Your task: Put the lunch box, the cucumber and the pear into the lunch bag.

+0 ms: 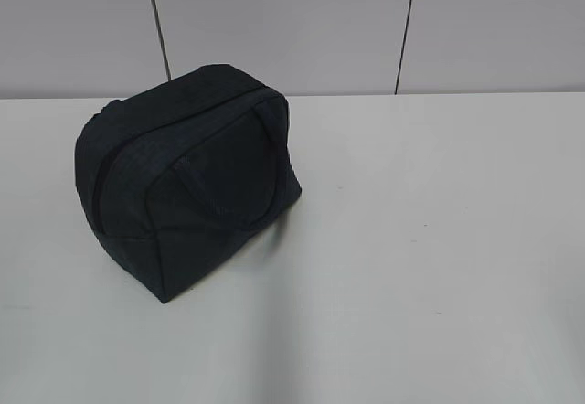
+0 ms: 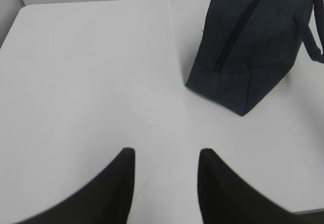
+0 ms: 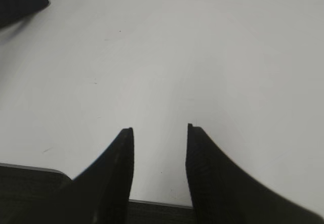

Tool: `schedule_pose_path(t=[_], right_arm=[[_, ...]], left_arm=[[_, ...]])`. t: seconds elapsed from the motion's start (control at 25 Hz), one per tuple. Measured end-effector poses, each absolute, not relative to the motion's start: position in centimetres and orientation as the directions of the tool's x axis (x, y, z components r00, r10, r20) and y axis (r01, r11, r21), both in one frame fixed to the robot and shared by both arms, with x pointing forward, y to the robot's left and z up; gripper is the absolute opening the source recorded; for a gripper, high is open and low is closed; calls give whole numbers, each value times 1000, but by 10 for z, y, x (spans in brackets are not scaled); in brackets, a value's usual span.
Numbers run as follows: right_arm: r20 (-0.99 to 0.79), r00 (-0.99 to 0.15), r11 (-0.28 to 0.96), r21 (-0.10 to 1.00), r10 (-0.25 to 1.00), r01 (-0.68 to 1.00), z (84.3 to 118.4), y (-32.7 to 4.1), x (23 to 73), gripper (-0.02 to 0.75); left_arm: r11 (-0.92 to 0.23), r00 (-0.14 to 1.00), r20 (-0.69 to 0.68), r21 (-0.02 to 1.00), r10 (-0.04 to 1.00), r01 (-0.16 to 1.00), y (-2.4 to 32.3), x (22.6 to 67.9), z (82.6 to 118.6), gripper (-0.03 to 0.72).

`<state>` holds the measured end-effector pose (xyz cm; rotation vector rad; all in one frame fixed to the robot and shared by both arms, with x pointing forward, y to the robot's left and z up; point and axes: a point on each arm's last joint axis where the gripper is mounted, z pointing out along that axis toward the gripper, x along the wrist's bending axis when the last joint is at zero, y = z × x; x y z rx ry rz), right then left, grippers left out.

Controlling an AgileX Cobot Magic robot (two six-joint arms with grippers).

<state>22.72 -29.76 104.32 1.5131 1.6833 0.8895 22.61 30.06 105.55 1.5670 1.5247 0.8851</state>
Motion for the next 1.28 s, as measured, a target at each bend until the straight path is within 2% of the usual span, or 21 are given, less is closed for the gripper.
schedule_pose_path(t=[1.28], right_arm=[[-51, -78, 84, 851, 996, 519, 1043, -298, 227, 284]], left_arm=[[5, 45, -30, 883, 999, 469, 301, 226, 1055, 239]])
